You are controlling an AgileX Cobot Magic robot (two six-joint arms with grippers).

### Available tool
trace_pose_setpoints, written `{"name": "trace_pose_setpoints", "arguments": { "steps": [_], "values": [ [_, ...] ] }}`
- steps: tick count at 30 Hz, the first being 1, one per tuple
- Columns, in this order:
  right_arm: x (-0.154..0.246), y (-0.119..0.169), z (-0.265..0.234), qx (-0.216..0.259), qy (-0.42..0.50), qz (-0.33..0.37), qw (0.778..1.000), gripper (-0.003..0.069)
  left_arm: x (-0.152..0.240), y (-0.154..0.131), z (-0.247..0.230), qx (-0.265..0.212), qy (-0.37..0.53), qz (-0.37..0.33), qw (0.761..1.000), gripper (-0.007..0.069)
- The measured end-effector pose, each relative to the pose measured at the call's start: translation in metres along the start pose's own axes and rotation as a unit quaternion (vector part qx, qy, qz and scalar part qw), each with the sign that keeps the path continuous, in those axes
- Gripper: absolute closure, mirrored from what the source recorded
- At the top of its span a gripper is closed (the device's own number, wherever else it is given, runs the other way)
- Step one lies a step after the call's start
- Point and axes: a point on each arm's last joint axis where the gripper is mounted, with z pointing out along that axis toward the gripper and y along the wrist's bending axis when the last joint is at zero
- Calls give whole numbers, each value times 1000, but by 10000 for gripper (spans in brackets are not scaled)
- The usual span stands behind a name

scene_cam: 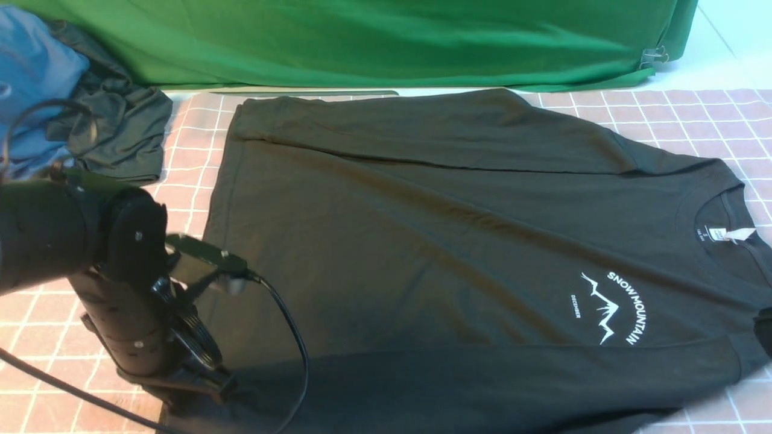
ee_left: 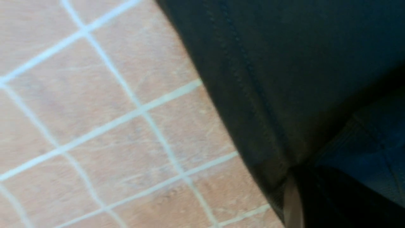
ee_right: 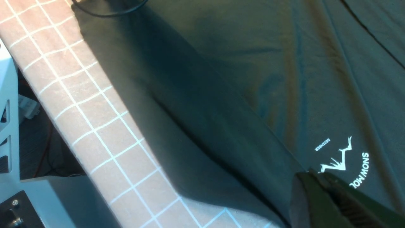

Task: Fold a long-sleeved shirt over a pink coffee tablecloth.
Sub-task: 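Fold the left side of the black T-shirt inward over its body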

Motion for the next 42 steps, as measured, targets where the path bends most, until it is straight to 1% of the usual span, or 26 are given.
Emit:
{"name": "trace_pose_setpoints", "arguments": {
  "steps": [10, 15, 20, 26, 29, 32, 42],
  "values": [
    [-1, 0, 0, 0, -3, 0, 1000, 623, -12, 6, -28, -14, -43, -7, 999, 596],
    [-2, 0, 0, 1, -12, 1, 1000, 623, -28, 10, -52, -21, -84, -10, 996, 596],
    [-4, -1, 0, 5, -25, 1, 1000, 623, -40, 13, -62, -33, -131, 4, 991, 596],
    [-7, -1, 0, 8, -38, 1, 999, 623, -50, 20, -48, -69, -126, 36, 989, 596],
    [-7, -2, 0, 8, -39, 1, 999, 623, -56, 21, -37, -73, -120, 43, 989, 596],
    [-8, -2, 0, 9, -42, 2, 999, 623, -66, 23, -34, -72, -126, 34, 989, 596],
    [-8, -2, 0, 9, -43, 2, 999, 623, -97, 30, -48, -79, -165, 20, 983, 596]
  ]
}}
